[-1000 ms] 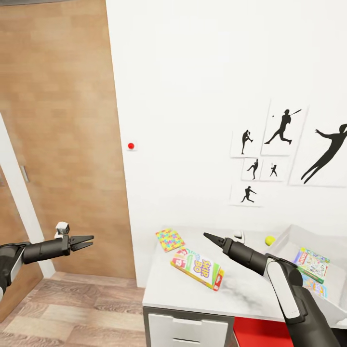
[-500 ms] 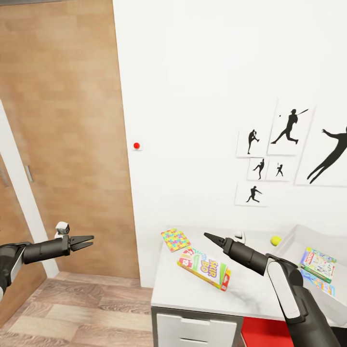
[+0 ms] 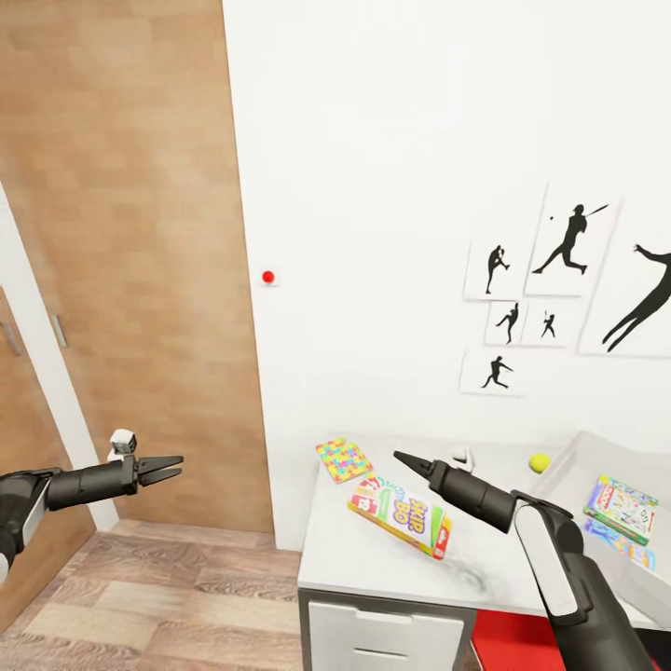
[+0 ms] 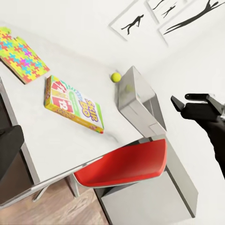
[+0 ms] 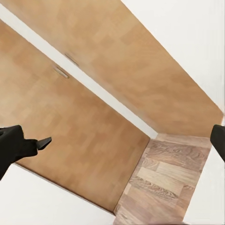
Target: Put all the toys in the child's room - the three board games (two on the bed and one on the table), the two jigsaw puzzles on the table, and the tennis ball on the table - inside the toy box on the table in the child's room.
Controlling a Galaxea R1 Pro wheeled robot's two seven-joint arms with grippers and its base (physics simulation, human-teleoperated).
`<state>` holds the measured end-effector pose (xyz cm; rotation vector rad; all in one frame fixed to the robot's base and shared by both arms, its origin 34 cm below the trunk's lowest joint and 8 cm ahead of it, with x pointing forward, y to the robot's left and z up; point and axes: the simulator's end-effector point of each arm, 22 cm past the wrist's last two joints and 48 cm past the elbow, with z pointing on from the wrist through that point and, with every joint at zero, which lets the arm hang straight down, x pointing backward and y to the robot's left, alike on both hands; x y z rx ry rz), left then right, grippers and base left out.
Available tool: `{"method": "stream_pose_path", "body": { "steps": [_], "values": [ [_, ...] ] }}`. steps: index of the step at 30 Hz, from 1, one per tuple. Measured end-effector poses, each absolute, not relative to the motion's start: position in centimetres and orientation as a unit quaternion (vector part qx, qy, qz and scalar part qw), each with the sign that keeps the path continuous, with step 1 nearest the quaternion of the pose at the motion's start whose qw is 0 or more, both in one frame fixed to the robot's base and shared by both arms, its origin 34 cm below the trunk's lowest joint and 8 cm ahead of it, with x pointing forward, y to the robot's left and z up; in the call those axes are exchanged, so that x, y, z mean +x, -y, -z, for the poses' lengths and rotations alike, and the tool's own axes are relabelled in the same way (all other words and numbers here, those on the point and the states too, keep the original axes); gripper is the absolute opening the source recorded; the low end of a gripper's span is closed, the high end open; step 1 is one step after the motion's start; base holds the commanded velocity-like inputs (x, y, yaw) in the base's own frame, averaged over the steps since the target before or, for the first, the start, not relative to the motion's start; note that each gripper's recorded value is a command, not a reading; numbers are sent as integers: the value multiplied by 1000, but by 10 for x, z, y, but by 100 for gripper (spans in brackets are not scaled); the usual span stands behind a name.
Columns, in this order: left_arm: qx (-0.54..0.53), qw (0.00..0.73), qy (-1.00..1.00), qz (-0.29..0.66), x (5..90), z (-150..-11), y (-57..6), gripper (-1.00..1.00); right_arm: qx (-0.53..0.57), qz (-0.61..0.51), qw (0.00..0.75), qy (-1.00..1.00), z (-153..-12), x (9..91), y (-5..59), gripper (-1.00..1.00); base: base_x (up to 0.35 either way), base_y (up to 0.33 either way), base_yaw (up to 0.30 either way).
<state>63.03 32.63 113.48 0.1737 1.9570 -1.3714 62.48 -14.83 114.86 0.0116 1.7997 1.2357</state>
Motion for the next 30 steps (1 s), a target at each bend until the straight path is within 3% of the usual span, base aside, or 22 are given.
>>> {"method": "stream_pose_path", "body": {
  "steps": [16,30],
  "values": [
    [68,362,-761,534,631,-1133,-325,100,56,-398,431,-808,-1137,668,173,100,0,1,4],
    [67,361,-762,534,630,-1133,-324,100,133,-240,348,-897,-1099,730,208,100,0,25,0]
  ]
}}
